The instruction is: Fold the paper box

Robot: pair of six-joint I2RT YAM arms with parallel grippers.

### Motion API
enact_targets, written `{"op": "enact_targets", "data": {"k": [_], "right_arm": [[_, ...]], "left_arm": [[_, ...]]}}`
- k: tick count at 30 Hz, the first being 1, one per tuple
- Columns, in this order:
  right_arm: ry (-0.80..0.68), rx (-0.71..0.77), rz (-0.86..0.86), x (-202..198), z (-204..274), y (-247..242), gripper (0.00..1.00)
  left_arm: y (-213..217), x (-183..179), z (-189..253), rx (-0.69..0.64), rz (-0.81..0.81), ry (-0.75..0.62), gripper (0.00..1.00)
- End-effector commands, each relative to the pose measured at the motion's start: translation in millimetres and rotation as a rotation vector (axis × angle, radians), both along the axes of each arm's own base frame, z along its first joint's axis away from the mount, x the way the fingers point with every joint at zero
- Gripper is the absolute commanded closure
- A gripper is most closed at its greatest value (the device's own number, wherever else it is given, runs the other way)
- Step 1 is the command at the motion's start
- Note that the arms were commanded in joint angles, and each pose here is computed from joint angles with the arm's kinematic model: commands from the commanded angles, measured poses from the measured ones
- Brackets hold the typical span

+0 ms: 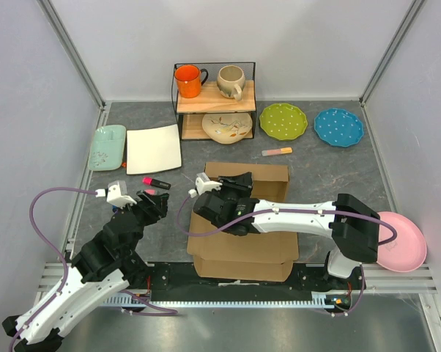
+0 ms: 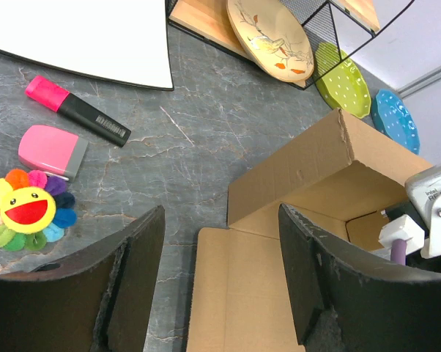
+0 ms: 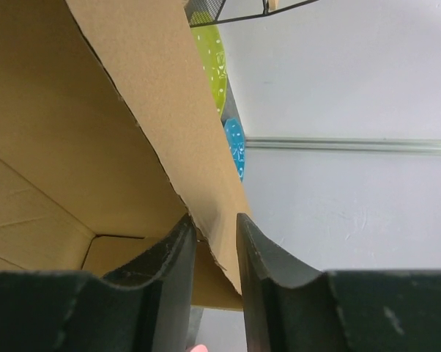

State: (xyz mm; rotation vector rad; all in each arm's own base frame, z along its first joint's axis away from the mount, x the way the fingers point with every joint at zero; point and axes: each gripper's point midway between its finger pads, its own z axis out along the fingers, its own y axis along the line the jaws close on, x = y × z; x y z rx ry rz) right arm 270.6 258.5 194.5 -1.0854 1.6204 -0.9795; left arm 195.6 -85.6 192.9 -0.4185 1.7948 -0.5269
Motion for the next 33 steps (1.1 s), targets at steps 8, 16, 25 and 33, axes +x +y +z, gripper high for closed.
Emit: {"op": "enact_targets", "data": {"k": [8,16,25,33], "right_arm": [[-0.032,-0.014,-0.044,6.5,4.6,-10.1,0.89],[-0.024,0.068,-0.077,11.6,26.3,-19.2,1.0],[0.231,0.829,-0.342,68.5,73.1,-100.4,1.0],[0.506,1.353,-0.442,64.6,38.7,-127.4,1.0]], "left_arm": [[6.4,1.5,18.6,-0.018,0.036,-0.029,0.31],[11.3,1.0,34.3,-0.024,0.049,-0.059,0.31],[24.1,1.4,93.6,-0.029,0.075,-0.199,0.31],[32.7,-10.1,157.7,-0.092,0.054,-0.323,0.31]]}}
